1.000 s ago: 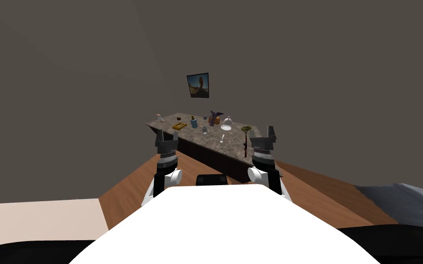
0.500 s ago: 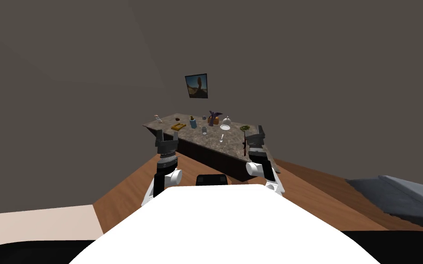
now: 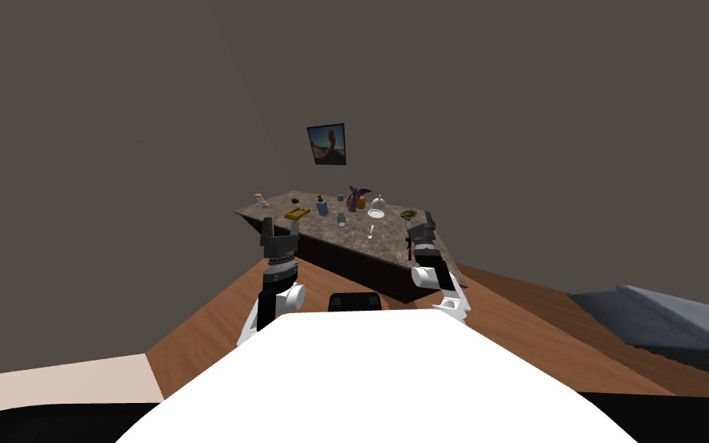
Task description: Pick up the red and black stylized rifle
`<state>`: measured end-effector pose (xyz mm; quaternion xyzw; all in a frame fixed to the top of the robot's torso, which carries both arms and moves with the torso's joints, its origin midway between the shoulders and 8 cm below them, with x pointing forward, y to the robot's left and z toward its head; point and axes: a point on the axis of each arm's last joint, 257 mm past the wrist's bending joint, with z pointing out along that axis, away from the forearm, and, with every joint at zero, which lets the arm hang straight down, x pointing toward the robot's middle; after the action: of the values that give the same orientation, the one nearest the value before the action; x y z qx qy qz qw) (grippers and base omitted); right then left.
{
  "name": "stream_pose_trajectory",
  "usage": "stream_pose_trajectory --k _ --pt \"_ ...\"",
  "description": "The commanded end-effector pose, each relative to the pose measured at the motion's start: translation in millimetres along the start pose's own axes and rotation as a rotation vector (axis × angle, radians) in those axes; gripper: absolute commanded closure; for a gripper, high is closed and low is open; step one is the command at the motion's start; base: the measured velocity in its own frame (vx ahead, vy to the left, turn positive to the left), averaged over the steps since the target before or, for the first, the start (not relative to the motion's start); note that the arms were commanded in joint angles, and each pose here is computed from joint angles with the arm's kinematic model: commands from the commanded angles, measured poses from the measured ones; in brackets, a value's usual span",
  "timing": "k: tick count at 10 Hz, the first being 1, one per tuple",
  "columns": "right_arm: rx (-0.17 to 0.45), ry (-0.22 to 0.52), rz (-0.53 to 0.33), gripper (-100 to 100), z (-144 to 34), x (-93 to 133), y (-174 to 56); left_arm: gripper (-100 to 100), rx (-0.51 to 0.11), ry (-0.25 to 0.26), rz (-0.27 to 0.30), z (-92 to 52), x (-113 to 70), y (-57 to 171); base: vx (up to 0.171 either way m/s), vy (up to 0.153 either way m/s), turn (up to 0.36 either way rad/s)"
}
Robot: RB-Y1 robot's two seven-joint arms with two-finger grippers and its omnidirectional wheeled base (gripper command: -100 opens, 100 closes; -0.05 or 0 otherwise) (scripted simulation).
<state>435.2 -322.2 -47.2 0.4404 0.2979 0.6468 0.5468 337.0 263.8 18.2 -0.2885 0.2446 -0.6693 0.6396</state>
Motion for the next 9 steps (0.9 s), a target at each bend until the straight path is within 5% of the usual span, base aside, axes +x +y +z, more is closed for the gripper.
stream_pose_trajectory --k 1,9 --pt "0.040 -0.014 0.017 -100 5.2 -2.4 -13.1 0 0.000 0.000 0.000 0.0 0.0 0.0 0.007 0.018 -0.040" --pt "0.254 -0.117 0.133 -100 38.1 -42.3 -87.1 0 0.000 0.000 0.000 0.0 0.0 0.0 0.009 0.019 -0.065"
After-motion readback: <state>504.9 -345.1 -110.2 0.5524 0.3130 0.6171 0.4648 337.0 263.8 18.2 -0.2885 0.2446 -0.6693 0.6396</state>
